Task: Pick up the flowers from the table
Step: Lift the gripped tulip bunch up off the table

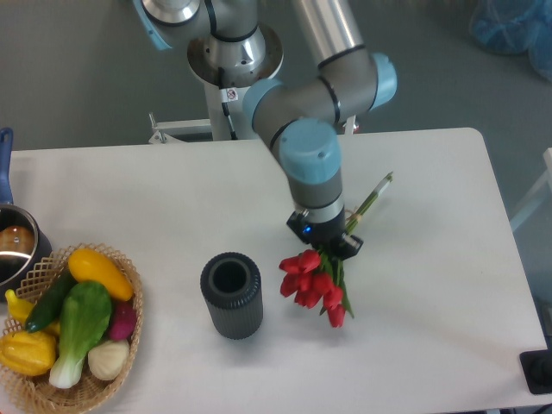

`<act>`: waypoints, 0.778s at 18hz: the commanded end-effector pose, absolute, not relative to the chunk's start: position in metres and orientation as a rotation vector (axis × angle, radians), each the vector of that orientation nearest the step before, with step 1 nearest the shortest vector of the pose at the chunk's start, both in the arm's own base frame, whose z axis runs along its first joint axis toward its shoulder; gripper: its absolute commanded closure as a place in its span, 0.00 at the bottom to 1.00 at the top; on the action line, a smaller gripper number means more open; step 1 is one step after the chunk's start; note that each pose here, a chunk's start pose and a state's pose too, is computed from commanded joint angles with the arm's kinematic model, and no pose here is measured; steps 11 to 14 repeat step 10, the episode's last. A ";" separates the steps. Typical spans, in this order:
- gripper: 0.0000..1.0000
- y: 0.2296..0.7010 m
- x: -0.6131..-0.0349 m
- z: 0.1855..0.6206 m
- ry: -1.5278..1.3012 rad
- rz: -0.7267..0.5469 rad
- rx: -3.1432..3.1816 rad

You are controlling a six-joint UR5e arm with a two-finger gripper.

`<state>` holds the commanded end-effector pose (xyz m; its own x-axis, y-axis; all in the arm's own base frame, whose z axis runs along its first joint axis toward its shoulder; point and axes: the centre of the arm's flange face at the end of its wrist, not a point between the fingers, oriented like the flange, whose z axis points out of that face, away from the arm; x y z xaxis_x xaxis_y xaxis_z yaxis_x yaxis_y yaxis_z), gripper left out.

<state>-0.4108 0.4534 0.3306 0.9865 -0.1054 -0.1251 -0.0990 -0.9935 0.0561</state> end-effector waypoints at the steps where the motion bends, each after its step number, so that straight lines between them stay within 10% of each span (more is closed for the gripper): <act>1: 1.00 0.455 -0.415 0.345 -0.160 -0.164 3.071; 14: 1.00 0.453 -0.414 0.425 -0.328 -0.203 3.133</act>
